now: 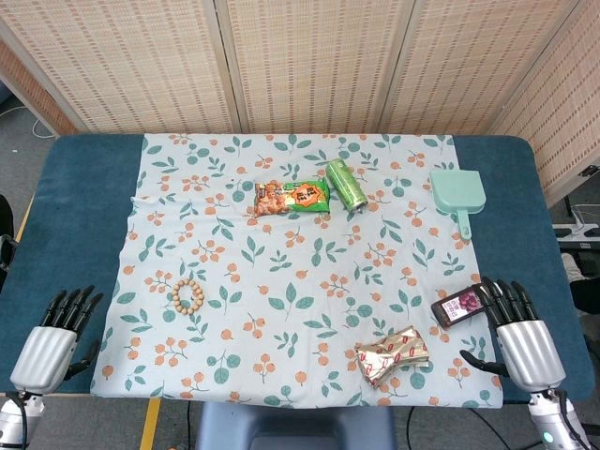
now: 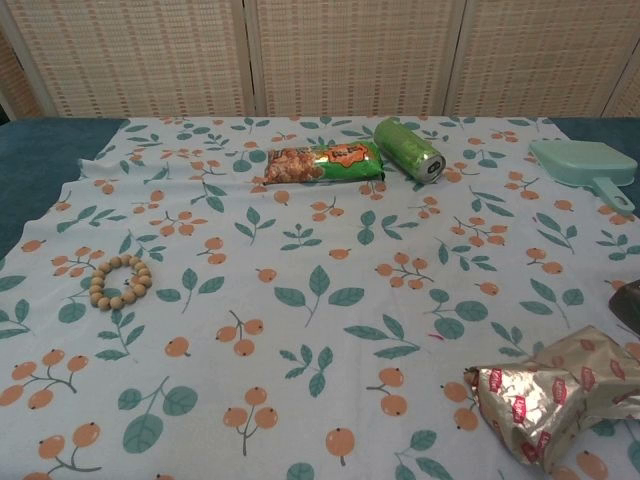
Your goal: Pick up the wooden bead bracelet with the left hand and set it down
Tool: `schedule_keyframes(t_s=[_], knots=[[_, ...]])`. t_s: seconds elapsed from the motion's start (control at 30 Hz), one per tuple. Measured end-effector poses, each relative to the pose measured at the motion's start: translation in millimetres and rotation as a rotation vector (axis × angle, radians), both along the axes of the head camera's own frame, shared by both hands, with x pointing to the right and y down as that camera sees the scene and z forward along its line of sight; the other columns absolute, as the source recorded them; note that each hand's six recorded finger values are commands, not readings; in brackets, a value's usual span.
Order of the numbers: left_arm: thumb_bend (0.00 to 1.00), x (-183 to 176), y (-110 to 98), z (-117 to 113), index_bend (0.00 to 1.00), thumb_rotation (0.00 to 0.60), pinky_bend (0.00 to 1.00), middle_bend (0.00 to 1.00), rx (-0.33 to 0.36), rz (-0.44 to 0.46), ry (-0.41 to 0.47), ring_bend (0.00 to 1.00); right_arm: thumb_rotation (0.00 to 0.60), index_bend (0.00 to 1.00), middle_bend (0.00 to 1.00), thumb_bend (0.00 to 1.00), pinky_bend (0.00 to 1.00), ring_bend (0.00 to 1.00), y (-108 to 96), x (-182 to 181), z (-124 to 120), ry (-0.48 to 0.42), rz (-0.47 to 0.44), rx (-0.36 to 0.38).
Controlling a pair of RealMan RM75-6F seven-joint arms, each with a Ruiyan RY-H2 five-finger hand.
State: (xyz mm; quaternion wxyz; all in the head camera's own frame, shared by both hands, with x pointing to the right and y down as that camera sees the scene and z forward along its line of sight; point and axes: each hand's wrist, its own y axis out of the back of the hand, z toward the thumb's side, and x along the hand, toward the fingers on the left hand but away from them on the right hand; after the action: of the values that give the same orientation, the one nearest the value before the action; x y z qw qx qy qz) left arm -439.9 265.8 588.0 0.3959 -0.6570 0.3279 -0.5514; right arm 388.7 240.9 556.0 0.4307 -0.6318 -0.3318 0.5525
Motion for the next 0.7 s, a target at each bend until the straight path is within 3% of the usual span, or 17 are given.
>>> schedule_keyframes(t_s=[0.17,0.33,0.7], knots=[[0.47,9,2,8,0.03,0.600,0.00,0.02,-0.024,0.028,0.034,0.00,0.413,0.00,0.00,0.06,0.00,0.00,0,-1,-5,-0.020,-0.003,0.002],[0.49,23,-5,28,0.11,0.600,0.00,0.17,-0.055,0.062,0.055,0.02,0.412,0.00,0.00,0.06,0.00,0.00,1,0,-10,-0.032,0.003,0.004],[0.49,65,-20,80,0.22,0.600,0.00,0.21,-0.062,0.163,-0.072,0.03,0.413,0.00,0.00,0.07,0.00,0.00,3,1,-8,-0.052,0.007,-0.040]])
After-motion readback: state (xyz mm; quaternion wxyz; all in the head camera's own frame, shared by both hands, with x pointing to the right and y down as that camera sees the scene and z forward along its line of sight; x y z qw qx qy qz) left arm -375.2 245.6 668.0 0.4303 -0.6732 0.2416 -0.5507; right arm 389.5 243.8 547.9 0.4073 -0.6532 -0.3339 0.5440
